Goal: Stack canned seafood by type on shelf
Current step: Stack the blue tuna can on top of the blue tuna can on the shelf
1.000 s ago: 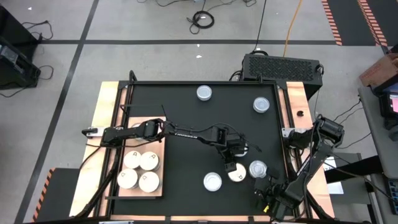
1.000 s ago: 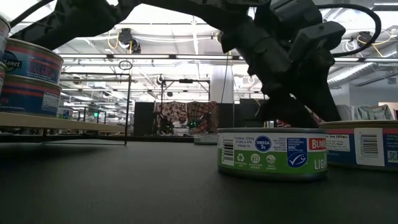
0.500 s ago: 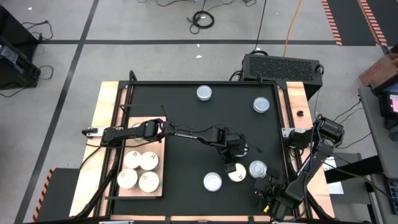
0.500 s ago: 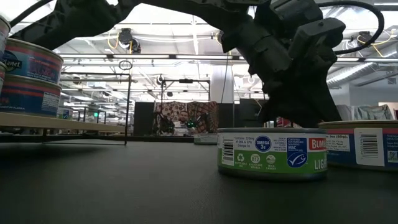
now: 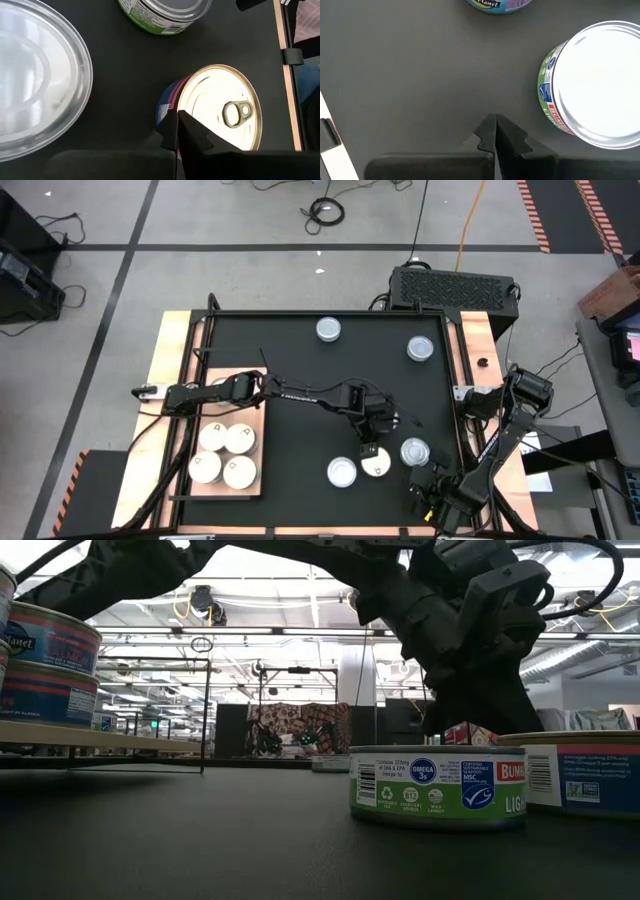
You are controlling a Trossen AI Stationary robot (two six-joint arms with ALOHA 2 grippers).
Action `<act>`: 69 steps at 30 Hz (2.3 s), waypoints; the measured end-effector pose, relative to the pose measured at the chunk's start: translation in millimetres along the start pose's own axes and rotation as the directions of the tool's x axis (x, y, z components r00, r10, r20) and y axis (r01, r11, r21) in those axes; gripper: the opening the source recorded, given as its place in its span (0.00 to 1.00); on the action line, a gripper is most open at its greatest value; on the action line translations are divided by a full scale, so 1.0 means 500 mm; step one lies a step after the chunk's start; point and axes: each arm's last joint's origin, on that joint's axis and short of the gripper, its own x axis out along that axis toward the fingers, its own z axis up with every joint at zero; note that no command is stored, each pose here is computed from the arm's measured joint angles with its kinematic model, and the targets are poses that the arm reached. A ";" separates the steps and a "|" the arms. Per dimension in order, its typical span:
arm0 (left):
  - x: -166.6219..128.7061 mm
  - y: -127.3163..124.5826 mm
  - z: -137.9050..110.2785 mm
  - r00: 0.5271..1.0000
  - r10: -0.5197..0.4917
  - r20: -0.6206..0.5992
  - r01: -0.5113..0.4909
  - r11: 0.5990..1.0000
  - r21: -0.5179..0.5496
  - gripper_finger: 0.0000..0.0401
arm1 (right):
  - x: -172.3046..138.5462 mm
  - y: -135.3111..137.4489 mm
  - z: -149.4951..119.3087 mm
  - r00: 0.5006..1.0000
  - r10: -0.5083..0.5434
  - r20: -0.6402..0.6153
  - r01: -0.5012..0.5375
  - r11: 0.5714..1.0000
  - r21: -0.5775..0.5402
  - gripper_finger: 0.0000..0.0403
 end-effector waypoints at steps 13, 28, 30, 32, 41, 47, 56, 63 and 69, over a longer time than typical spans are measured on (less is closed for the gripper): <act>-0.052 0.008 0.022 0.996 -0.078 0.039 0.078 0.997 -0.007 0.00 | 0.000 0.000 0.000 1.000 0.000 0.002 0.000 1.000 0.012 0.00; -0.105 -0.006 0.036 0.989 -0.135 0.059 0.135 0.991 0.006 0.00 | 0.000 0.001 0.001 1.000 0.001 0.008 -0.001 1.000 0.024 0.00; -0.126 -0.017 0.041 0.988 -0.136 0.070 0.135 0.991 0.021 0.00 | 0.000 0.001 0.001 1.000 0.001 0.008 -0.001 1.000 0.024 0.00; -0.147 -0.024 0.044 0.988 -0.136 0.077 0.133 0.990 0.046 0.00 | -0.001 0.000 0.001 1.000 0.000 0.009 0.000 1.000 0.025 0.00; -0.268 -0.048 0.042 0.992 -0.107 0.063 0.101 0.991 0.093 0.00 | 0.000 -0.001 0.004 0.998 -0.012 0.059 0.010 1.000 0.025 0.00; -0.350 -0.055 0.037 0.994 -0.083 0.075 0.076 0.992 0.102 0.00 | -0.001 -0.003 0.005 0.996 -0.022 0.086 0.020 1.000 0.022 0.00; -0.430 -0.063 0.002 1.000 -0.012 -0.015 0.014 0.994 0.106 0.00 | 0.003 -0.006 0.016 0.992 -0.040 0.119 0.037 0.999 0.031 0.00; -0.471 -0.094 -0.021 0.998 0.023 -0.059 -0.017 0.995 0.102 0.00 | 0.006 -0.008 0.027 0.990 -0.050 0.135 0.044 0.998 0.047 0.00; -0.536 -0.135 -0.045 0.998 0.030 -0.057 -0.022 0.989 0.143 0.00 | 0.011 -0.011 0.042 0.989 -0.060 0.134 0.054 0.997 0.048 0.00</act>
